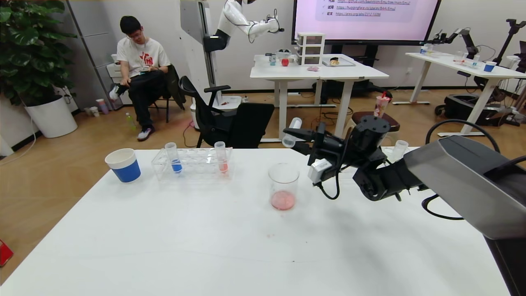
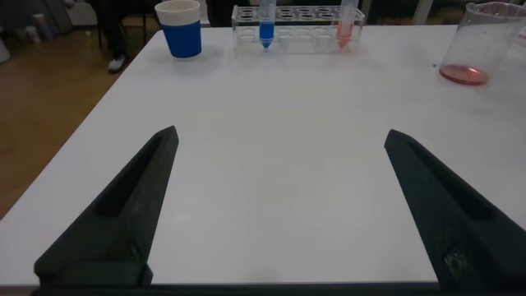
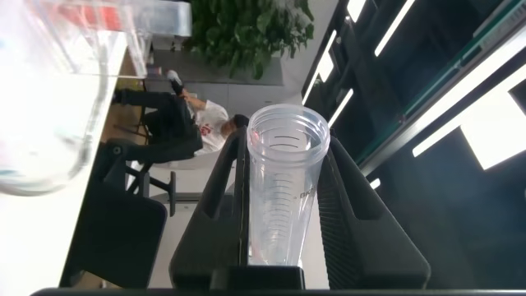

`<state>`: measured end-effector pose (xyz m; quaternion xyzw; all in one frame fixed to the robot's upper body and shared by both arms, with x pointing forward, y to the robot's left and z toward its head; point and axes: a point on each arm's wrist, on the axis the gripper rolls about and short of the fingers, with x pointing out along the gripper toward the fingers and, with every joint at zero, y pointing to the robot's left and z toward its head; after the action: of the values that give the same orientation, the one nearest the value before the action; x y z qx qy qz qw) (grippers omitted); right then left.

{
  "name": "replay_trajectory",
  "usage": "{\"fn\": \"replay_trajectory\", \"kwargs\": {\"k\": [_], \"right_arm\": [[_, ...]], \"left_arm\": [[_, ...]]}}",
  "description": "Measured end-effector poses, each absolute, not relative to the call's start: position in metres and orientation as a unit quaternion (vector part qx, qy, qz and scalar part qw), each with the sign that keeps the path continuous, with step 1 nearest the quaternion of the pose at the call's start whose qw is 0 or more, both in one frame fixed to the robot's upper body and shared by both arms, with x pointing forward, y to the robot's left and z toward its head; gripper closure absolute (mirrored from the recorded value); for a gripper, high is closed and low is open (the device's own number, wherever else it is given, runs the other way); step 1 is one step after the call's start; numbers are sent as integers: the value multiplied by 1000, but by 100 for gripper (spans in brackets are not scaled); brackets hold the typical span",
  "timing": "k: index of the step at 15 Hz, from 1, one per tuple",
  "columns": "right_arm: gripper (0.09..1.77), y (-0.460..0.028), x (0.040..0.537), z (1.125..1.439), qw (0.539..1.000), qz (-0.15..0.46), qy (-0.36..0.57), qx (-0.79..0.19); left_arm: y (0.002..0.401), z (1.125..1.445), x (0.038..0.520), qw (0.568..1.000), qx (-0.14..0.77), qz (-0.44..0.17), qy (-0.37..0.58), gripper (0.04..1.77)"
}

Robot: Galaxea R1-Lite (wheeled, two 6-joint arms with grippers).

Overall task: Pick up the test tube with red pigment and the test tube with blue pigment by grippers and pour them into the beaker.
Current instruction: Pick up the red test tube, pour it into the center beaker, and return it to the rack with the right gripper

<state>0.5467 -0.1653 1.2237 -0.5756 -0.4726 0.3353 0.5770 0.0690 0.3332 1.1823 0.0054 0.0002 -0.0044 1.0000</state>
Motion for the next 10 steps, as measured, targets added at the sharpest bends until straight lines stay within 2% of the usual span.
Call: {"fn": "replay_trajectory", "kwargs": {"k": [4, 7, 9, 10], "right_arm": [[136, -182, 533, 1269, 655, 345, -454, -496], [136, -203, 516, 1283, 788, 279, -388, -389], [136, -212, 503, 1290, 883, 218, -329, -255], [136, -217, 498, 1293, 908, 192, -304, -213]], "left_arm": [[333, 1182, 69, 1000, 5, -4, 0, 6], [333, 1182, 69, 1000, 5, -4, 0, 6], [333, 1182, 69, 1000, 5, -4, 0, 6], [333, 1182, 69, 1000, 5, -4, 0, 6]]}}
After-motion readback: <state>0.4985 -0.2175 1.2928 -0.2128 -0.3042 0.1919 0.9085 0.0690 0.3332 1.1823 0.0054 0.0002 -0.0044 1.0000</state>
